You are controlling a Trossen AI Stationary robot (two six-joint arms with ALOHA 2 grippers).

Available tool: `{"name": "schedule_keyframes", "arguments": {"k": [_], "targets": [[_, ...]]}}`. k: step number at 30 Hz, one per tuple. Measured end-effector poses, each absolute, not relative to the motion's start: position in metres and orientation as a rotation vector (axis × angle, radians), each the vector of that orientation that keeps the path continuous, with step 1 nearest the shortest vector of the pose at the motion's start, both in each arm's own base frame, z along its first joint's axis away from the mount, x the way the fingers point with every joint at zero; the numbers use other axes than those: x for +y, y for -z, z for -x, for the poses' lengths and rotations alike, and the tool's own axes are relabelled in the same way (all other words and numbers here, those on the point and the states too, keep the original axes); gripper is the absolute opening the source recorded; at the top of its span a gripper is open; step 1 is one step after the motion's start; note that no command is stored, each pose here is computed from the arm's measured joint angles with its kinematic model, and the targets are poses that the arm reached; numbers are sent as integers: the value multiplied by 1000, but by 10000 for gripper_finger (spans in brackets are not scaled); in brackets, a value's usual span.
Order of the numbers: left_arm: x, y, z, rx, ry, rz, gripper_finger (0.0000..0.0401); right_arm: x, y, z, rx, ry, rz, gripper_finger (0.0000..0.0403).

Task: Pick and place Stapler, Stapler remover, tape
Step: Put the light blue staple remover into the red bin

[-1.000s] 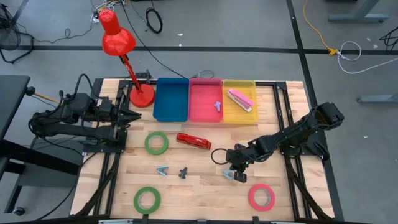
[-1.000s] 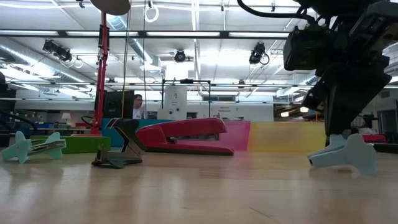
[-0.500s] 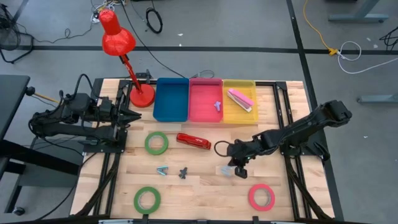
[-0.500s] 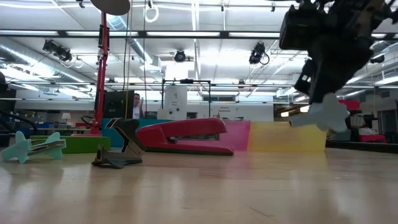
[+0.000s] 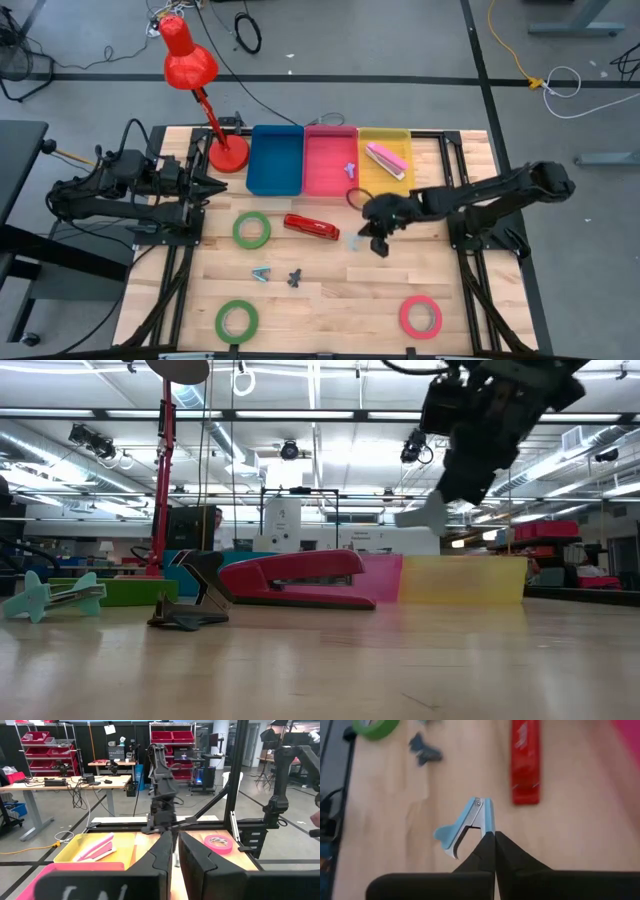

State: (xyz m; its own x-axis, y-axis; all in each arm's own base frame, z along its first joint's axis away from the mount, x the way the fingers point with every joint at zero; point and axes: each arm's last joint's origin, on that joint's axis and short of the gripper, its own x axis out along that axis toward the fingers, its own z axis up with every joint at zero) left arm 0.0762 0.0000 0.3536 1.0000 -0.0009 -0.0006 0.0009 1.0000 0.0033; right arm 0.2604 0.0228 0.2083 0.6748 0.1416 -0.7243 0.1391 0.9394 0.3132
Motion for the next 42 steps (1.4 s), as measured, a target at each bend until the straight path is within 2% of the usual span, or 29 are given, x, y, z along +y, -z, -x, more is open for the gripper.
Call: {"name": "schedule_keyframes", "arguments": {"k": [13, 24, 38, 42], "targets": [[0, -354, -76, 1, 1, -4, 35, -40, -218, -266, 681, 83, -437, 0], [0, -354, -76, 1, 1, -3, 35, -60, -221, -263, 664, 117, -444, 0], [0, -354, -76, 1, 1, -3, 35, -92, -320, -272, 594, 271, -222, 0], [0, -354, -76, 1, 1, -3, 35, -100, -336, -269, 568, 308, -211, 0]]}}
